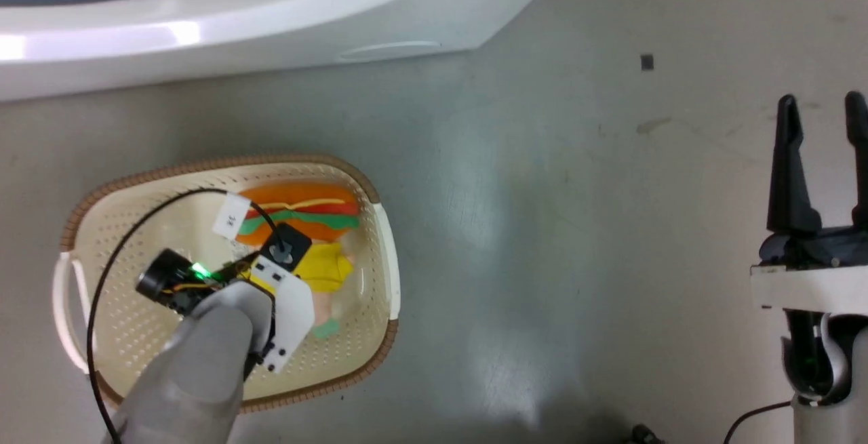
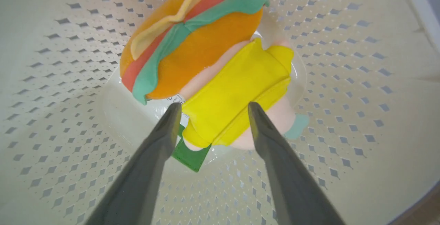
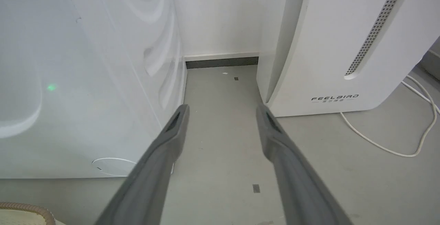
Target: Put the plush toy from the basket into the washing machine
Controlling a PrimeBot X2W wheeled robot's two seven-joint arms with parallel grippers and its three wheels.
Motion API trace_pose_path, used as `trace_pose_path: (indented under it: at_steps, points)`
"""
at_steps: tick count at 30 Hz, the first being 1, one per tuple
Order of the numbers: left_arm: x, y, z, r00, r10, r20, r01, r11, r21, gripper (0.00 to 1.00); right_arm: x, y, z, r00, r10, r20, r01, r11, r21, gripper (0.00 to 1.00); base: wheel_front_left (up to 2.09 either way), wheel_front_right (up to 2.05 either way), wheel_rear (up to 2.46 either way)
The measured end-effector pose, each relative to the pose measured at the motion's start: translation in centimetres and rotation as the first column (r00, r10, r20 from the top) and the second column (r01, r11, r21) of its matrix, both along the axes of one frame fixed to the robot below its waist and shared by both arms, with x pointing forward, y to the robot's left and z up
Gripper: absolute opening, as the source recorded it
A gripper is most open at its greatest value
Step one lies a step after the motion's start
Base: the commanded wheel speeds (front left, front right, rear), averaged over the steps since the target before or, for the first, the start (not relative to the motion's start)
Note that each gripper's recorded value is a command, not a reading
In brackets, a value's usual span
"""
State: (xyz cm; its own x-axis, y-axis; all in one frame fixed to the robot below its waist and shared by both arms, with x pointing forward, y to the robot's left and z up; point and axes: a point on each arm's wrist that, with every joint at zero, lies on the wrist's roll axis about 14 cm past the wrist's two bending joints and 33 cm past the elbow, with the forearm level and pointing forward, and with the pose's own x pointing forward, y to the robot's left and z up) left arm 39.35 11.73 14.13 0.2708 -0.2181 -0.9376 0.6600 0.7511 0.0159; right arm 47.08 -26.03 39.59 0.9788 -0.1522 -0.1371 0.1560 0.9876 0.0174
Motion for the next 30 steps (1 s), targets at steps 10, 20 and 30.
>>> trace_pose_path:
  at_steps: [10, 20, 30]
  points:
    - [0.1, 1.1, -4.6, 0.997, -0.023, -0.08, 0.028, 0.998, 0.051, 1.0, 0.8, -1.0, -3.2, 0.999, -0.02, -0.039, 0.02, 1.0, -0.015, 1.0, 0.0, 0.0, 0.0]
    - [-1.1, 1.9, -8.4, 0.982, -0.043, -0.184, 0.062, 0.993, 0.099, 1.0, 1.3, -1.7, -5.8, 0.997, -0.036, -0.066, 0.034, 0.999, -0.028, 1.0, 0.0, 0.0, 0.0]
    - [-1.6, 2.6, -11.0, 0.967, -0.038, -0.252, 0.073, 0.989, 0.132, 0.0, 1.5, -2.5, -7.4, 0.996, -0.049, -0.079, 0.046, 0.998, -0.048, 1.0, 0.0, 0.0, 0.0]
